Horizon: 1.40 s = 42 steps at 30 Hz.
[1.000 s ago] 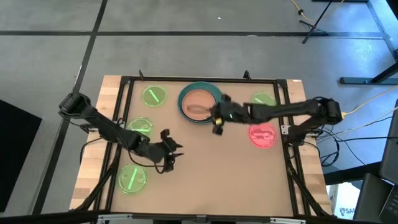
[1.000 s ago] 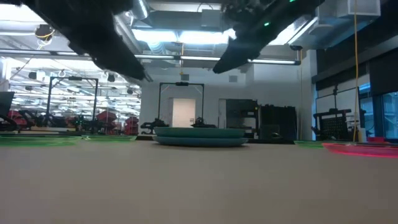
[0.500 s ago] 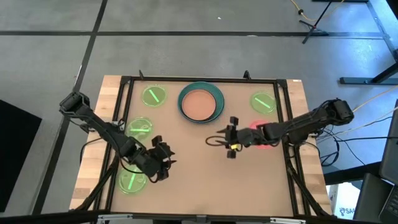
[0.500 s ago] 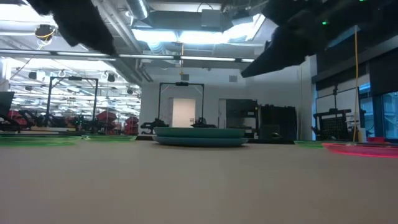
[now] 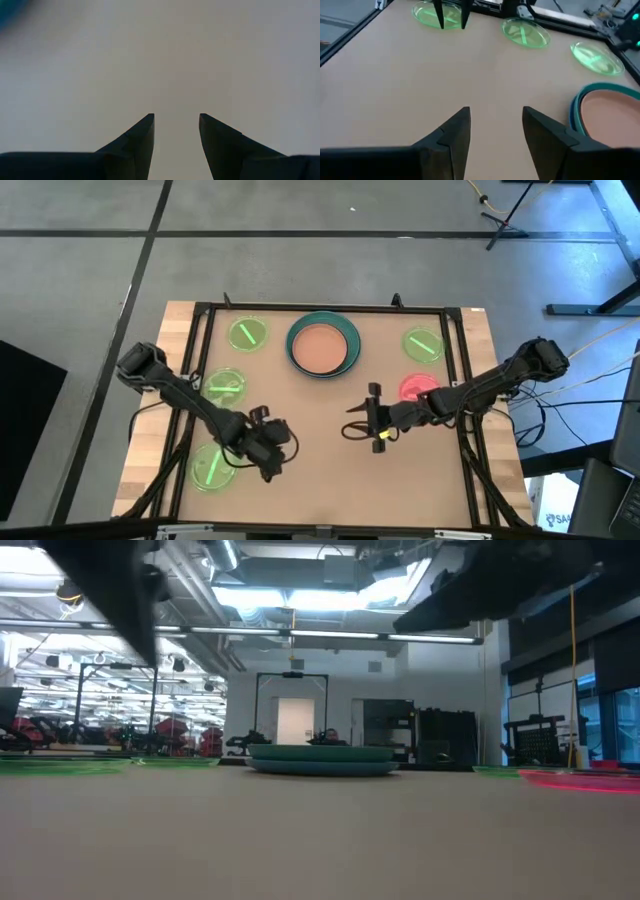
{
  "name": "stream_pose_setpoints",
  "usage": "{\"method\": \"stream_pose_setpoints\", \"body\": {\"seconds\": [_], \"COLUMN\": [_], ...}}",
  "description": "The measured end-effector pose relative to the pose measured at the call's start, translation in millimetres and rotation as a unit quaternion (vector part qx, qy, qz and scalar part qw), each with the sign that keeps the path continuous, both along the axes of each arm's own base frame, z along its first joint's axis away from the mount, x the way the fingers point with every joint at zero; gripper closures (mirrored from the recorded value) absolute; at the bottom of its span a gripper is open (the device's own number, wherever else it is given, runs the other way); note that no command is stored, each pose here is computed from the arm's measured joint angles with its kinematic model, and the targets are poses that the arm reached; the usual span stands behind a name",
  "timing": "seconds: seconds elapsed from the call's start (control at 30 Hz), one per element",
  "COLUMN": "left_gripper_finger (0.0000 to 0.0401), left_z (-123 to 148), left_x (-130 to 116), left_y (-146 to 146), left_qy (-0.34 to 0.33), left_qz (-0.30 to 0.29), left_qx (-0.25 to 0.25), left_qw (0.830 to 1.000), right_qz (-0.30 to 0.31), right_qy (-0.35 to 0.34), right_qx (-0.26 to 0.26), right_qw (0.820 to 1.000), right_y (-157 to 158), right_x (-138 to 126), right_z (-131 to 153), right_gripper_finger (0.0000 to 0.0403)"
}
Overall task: Stack plastic plates
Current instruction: Stack the light green plate on top of the orange plate
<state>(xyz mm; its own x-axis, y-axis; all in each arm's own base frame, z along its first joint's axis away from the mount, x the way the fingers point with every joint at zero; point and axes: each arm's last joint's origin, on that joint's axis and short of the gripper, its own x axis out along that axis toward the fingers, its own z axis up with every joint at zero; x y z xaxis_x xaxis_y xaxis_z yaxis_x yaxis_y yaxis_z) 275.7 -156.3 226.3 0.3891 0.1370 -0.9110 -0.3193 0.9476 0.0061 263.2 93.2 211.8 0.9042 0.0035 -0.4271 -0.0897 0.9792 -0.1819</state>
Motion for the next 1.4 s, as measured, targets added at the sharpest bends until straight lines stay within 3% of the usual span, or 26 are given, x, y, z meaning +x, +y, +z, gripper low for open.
{"method": "stream_pose_setpoints", "body": {"seconds": [0.13,0.43,0.83,1.03,1.4], "left_gripper_finger": [0.0252,0.0252,0.0252,0.0252,0.0252], "left_z": [3,2,-20,-41,-79], "left_x": [-6,-29,-64,-64,-71], "left_y": [-2,-28,-55,-61,-65], "left_qy": [0.081,0.15,0.173,0.147,0.211], "left_qz": [0.051,0.165,0.215,0.199,0.209], "left_qx": [-0.044,-0.14,-0.14,-0.189,-0.149], "left_qw": [0.994,0.965,0.951,0.95,0.943], "right_qz": [0.007,0.016,0.001,-0.002,-0.004], "right_qy": [-0.002,0.011,0.018,0.019,0.025], "right_qx": [-0.011,0.01,0.036,0.034,0.031], "right_qw": [1.0,1.0,0.999,0.999,0.999], "right_y": [0,6,7,6,6], "right_x": [0,-3,-4,-4,-4], "right_z": [0,-2,-3,-3,-4], "right_gripper_finger": [0.0233,0.0233,0.0233,0.0233,0.0233]}}
